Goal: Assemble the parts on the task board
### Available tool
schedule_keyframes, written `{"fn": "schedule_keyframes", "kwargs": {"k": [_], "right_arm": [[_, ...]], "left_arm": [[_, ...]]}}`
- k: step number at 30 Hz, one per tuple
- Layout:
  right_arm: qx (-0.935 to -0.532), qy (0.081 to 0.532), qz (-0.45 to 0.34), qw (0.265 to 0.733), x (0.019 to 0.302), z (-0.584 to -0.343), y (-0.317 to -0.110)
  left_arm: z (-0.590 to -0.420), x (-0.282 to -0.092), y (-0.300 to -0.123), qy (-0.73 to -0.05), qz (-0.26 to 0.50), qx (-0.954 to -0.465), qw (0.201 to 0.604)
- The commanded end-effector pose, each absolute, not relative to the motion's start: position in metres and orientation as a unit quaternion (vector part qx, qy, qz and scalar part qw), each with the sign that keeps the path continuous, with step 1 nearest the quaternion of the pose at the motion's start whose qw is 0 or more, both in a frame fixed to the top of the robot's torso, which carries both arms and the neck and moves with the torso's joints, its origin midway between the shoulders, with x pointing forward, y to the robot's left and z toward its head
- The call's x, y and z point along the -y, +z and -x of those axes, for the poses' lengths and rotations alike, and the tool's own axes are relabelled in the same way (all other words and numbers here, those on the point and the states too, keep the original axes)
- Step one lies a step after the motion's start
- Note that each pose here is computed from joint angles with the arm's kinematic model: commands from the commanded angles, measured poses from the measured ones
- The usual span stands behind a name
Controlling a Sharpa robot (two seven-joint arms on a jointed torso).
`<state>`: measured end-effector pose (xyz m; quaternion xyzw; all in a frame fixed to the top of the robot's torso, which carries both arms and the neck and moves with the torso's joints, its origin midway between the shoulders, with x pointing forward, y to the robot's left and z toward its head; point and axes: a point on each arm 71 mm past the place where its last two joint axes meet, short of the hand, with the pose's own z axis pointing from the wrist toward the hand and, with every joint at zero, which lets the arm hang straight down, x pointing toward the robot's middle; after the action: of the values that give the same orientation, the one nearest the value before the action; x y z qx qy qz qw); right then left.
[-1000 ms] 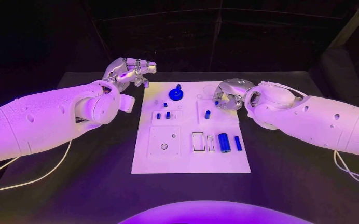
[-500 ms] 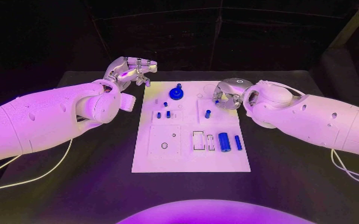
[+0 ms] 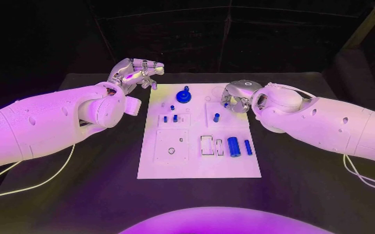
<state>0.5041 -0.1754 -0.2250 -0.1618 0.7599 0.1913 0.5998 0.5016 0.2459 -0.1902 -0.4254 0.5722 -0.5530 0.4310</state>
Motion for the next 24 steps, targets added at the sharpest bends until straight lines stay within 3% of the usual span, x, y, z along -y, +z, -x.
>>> {"fn": "schedule_keyframes", "kwargs": {"k": [1, 24], "right_arm": [[-0.764, 0.160, 0.166, 0.603, 0.180, -0.503, -0.231], [-0.720, 0.193, 0.132, 0.654, 0.184, -0.494, -0.217]], "left_arm": [[-0.502, -0.245, -0.189, -0.559, 0.424, -0.573, 0.423], [-0.503, -0.248, -0.191, -0.558, 0.426, -0.579, 0.416]]}}
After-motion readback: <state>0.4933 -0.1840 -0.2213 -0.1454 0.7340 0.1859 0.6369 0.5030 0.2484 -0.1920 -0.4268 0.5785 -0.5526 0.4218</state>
